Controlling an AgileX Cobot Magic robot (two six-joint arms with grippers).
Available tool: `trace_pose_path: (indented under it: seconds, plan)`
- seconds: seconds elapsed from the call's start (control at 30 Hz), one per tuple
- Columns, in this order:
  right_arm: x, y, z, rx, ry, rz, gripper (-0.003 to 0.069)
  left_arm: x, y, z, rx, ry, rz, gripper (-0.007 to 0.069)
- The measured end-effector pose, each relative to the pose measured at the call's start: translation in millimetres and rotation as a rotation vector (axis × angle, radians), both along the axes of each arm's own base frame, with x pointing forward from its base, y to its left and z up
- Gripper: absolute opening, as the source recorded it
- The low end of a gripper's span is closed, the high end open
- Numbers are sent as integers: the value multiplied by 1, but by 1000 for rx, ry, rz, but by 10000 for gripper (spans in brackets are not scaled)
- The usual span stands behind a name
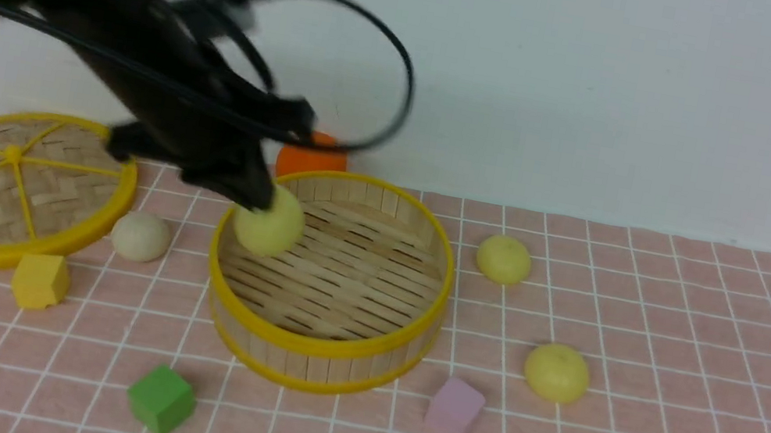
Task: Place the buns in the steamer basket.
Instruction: Use the left arm to put the steamed stuffed bun into the steamer, then use the left arm to grab a steamed stuffed bun
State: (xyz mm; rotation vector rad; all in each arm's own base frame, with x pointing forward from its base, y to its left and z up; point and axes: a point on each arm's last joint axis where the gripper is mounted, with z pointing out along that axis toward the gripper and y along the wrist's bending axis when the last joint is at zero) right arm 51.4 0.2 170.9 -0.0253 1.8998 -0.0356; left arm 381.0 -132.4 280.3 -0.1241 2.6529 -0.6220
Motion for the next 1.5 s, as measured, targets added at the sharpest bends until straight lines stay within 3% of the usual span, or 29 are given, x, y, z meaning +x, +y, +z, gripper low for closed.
trace_pose_path:
  seconds: [0.3, 0.43, 0.47, 0.5, 0.6, 0.7, 0.83, 1.0, 1.5]
  plan:
    - [0, 0, 0, 1, 0, 0, 242, 24, -15, -65, -1, 103, 44, 44]
    - [0, 0, 0, 1, 0, 0, 242, 25, -13, -66, 6, 107, 78, 139]
    - [0, 0, 0, 1, 0, 0, 242, 25, -11, -61, 13, 95, 94, 214]
    - [0, 0, 0, 1, 0, 0, 242, 25, -11, -60, 20, 92, 93, 223]
    - [0, 0, 0, 1, 0, 0, 242, 23, -2, -37, 89, 39, 81, 353]
    - [0, 0, 0, 1, 0, 0, 242, 22, 17, -6, 174, -23, 79, 423]
    - [0, 0, 0, 1, 0, 0, 242, 23, 52, 12, 238, -44, 150, 441]
    - [0, 0, 0, 1, 0, 0, 242, 38, 88, -2, 280, -37, 220, 442]
    - [0, 0, 0, 2, 0, 0, 242, 65, 88, -69, 337, 12, 171, 431]
